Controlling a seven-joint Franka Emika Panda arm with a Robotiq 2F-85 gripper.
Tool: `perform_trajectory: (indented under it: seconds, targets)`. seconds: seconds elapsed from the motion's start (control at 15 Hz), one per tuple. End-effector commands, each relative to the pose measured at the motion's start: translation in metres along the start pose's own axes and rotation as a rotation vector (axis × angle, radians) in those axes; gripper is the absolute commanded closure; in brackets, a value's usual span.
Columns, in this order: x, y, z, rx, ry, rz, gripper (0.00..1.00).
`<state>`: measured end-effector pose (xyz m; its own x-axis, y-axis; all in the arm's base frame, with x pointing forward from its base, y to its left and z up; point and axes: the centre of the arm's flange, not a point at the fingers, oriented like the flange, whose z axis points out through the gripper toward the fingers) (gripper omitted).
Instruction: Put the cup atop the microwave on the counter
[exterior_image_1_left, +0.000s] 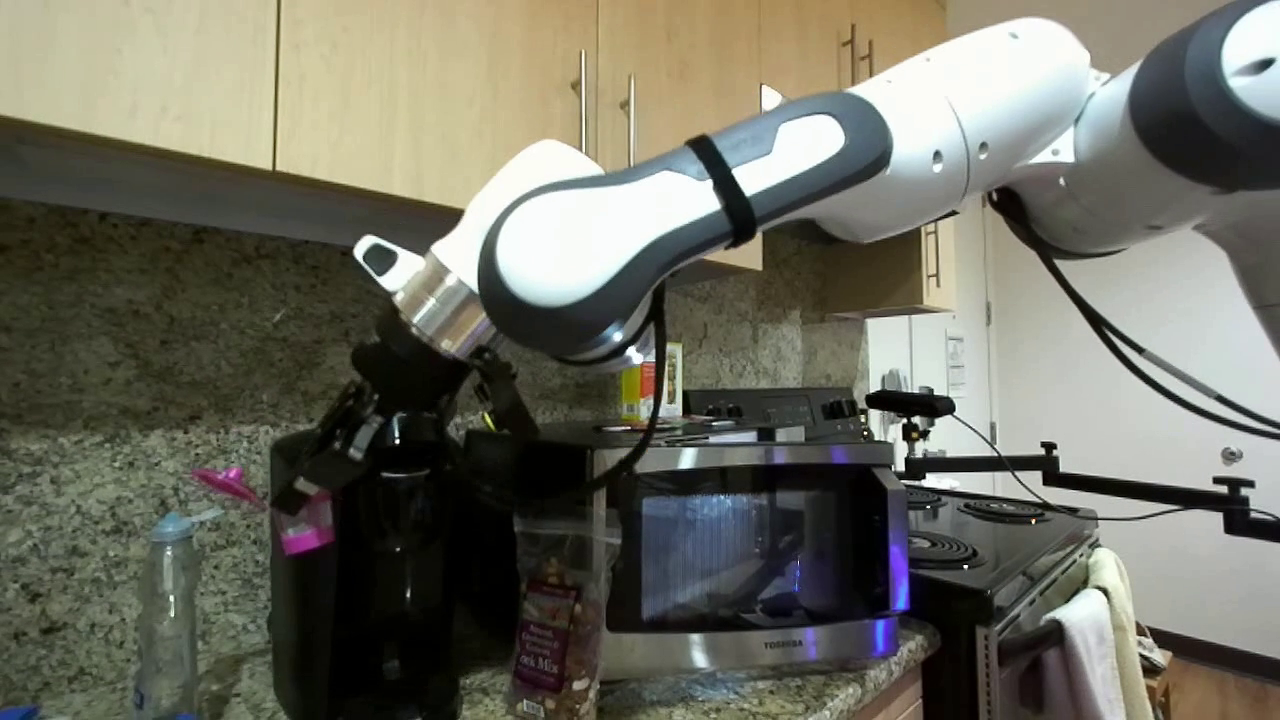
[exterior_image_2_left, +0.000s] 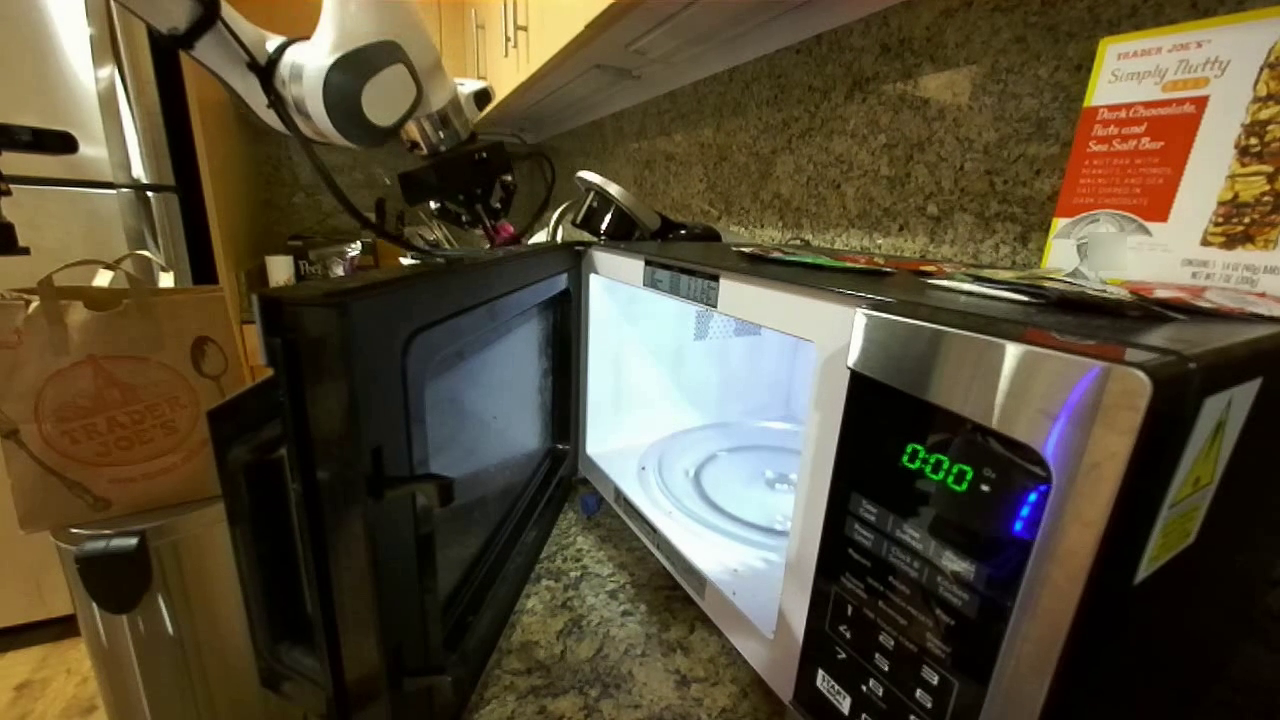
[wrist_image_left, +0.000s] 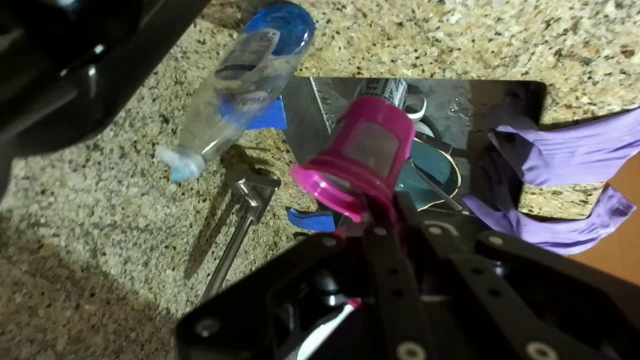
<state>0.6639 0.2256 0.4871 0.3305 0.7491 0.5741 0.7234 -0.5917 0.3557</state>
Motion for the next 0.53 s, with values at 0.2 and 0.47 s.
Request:
perform_trajectory:
  seconds: [0.2, 0.47]
  targets:
    - [-0.076, -0.041, 0.071, 0.001, 0.038, 0.197, 0.93]
    - [-0.102, -0.055, 0.091, -0.013, 0.045, 0.286, 0.93]
